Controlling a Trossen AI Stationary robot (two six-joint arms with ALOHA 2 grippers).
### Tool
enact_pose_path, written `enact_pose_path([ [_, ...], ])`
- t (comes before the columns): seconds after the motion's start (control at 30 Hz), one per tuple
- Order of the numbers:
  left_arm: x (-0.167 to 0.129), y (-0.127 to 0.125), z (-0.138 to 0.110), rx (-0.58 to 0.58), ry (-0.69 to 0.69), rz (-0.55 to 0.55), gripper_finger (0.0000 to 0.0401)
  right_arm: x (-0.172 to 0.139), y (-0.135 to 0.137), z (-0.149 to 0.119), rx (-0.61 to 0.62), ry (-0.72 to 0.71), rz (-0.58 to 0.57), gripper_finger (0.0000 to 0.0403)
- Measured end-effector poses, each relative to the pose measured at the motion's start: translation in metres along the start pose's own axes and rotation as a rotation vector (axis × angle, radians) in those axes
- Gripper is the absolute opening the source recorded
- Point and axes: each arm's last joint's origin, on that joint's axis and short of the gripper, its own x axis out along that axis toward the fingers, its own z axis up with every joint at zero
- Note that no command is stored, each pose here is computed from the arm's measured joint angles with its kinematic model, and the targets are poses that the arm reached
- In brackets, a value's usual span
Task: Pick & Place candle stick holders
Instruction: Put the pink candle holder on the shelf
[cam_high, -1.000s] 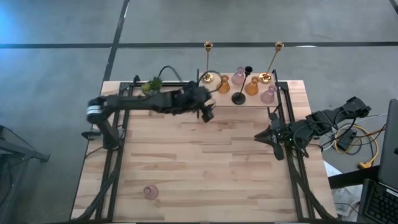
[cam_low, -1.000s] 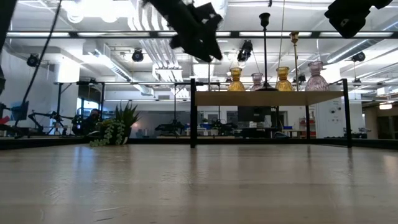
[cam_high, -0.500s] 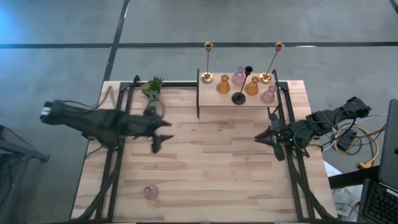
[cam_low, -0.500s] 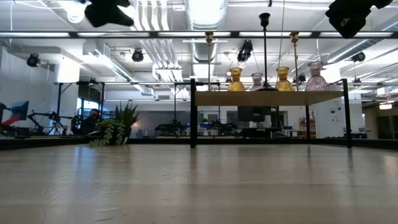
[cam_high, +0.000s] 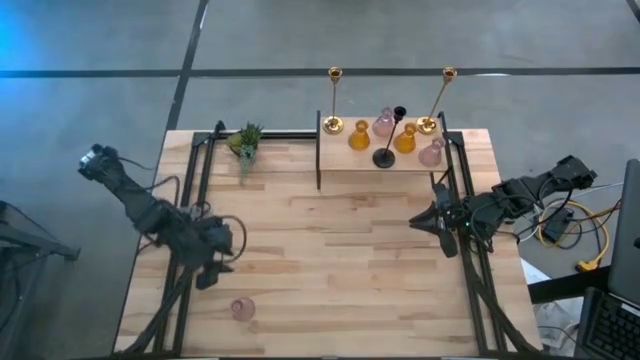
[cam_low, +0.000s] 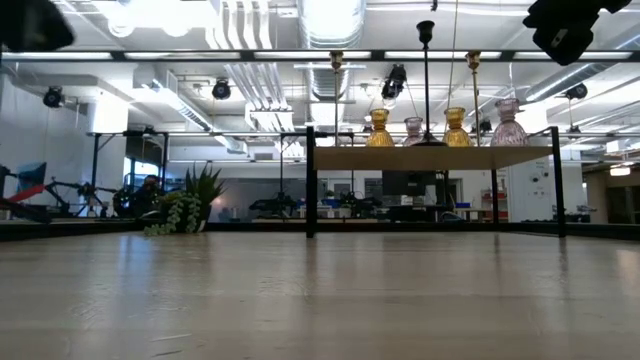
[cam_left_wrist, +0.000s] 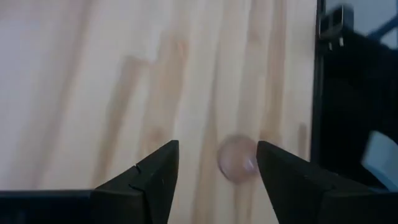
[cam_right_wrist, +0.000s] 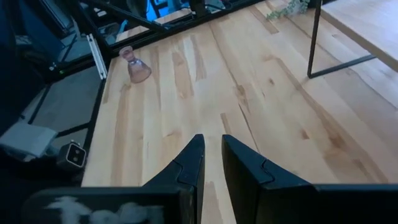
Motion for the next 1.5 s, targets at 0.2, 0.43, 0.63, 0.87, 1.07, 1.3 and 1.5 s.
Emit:
enact_pose_path([
  [0.2,0.008,-0.024,-0.024,-0.003,0.112,-0.03,0.0201,0.0,0.0,0.001,0.025,-0.026,-0.02,0.0047],
  [0.43,0.015,-0.045,-0.051,-0.071,0.094,0.019,0.0194,0.0,0.001,0.006,0.013,-0.098,-0.042,0.0048],
  [0.63,0.035,-0.065,-0.07,-0.144,0.05,0.048,0.0194,-0.001,0.001,0.008,-0.011,-0.127,-0.074,0.0048],
  [0.87,0.072,-0.085,-0.085,-0.244,0.062,-0.01,0.0194,-0.001,-0.001,0.01,-0.086,-0.167,-0.135,0.0048],
  [1.07,0.093,-0.092,-0.094,-0.282,0.069,0.003,0.0194,-0.001,0.0,0.012,-0.084,-0.195,-0.145,0.0048],
  [1.3,0.12,-0.097,-0.103,-0.277,-0.04,0.066,0.0195,-0.001,0.0,0.012,-0.118,-0.201,-0.159,0.0048],
  [1.5,0.138,-0.094,-0.109,-0.233,-0.126,0.145,0.0195,-0.002,0.001,0.014,-0.123,-0.215,-0.154,0.0048],
])
